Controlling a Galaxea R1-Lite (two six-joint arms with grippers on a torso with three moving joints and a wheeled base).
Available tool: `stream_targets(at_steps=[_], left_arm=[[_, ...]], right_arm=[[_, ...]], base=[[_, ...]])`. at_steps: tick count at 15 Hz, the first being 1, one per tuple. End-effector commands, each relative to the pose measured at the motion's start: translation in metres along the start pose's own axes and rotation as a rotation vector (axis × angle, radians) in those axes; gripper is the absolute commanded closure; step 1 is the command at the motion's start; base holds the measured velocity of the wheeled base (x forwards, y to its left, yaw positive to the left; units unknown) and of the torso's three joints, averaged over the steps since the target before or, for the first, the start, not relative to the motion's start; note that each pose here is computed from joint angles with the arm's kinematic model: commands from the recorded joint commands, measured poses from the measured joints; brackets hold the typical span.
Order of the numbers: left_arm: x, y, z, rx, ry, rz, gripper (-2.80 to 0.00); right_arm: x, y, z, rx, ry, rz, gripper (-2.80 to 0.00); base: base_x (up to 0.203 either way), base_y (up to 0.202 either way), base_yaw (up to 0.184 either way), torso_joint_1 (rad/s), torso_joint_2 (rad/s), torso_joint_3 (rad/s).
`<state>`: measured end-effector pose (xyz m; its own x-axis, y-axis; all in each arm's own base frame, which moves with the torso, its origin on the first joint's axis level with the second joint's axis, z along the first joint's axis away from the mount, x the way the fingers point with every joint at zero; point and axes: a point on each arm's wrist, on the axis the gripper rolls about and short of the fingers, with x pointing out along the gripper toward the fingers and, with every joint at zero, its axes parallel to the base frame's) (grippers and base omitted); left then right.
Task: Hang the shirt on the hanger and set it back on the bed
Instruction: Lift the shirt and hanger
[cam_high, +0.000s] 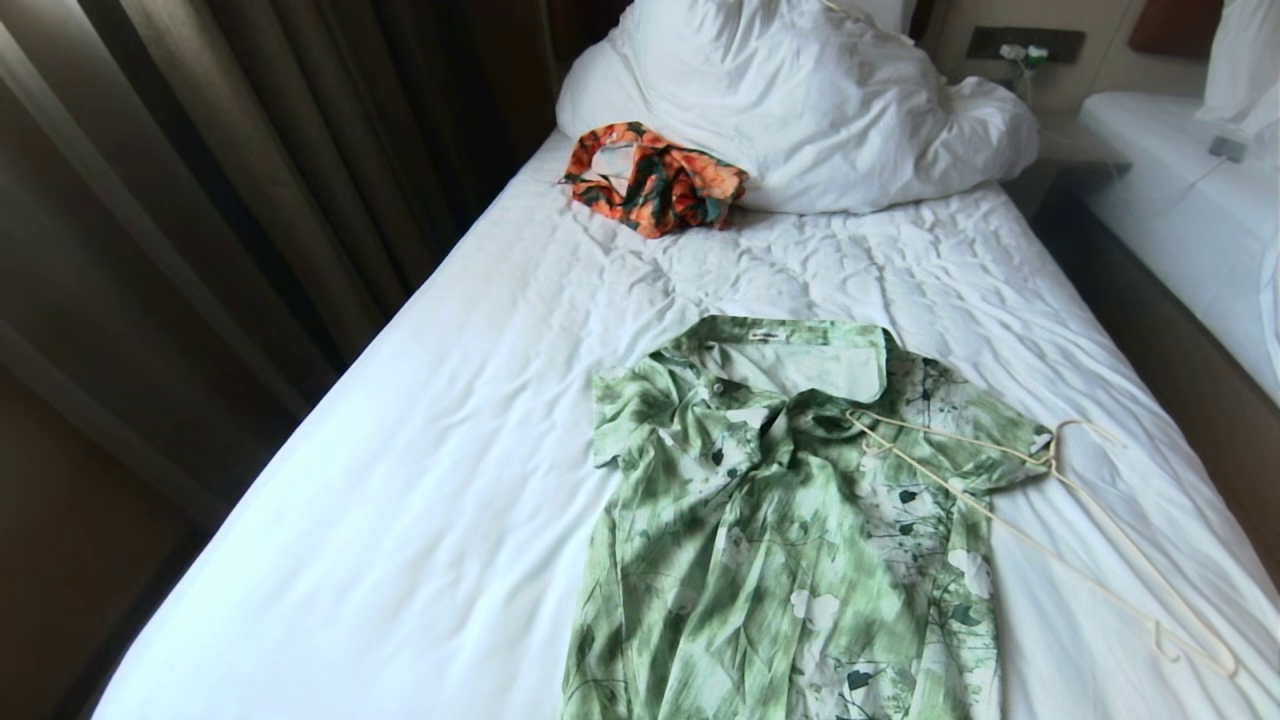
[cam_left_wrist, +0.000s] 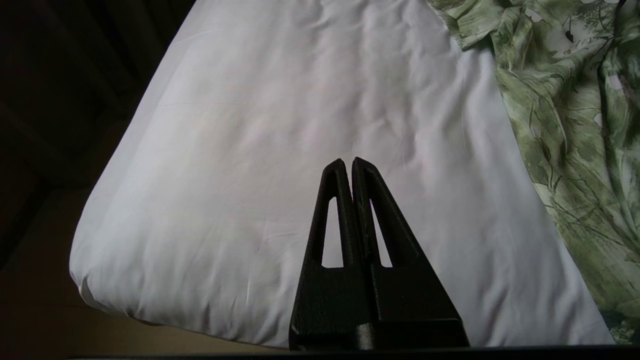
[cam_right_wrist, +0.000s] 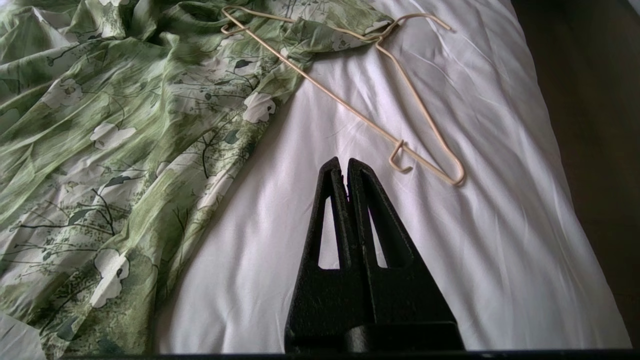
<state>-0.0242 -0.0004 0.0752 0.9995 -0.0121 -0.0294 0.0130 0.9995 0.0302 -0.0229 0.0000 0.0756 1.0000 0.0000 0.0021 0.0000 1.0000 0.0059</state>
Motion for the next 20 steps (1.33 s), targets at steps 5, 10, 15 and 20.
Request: stream_targets(at_steps=[5,10,15,20], left_arm=[[0.000,0.000,0.000,0.000,0.001,0.000,0.00],[0.000,0.000,0.000,0.000,0.001,0.000,0.00],[0.000,0.000,0.000,0.000,0.001,0.000,0.00],[0.000,0.000,0.000,0.000,0.001,0.000,0.00]], right_arm=[[0.000,0.000,0.000,0.003,-0.001,-0.006,0.00],[0.000,0.000,0.000,0.011,-0.003,-0.008,0.00],[-0.004,0.000,0.024,0.016,-0.020,-0.007,0.00],[0.016,0.000,0.074,0.061,0.089,-0.005,0.00]], base=[[0.000,0.000,0.000,0.000,0.00,0.000],[0.000,0.000,0.000,0.000,0.00,0.000],[0.000,0.000,0.000,0.000,0.00,0.000],[0.000,0.000,0.000,0.000,0.00,0.000]])
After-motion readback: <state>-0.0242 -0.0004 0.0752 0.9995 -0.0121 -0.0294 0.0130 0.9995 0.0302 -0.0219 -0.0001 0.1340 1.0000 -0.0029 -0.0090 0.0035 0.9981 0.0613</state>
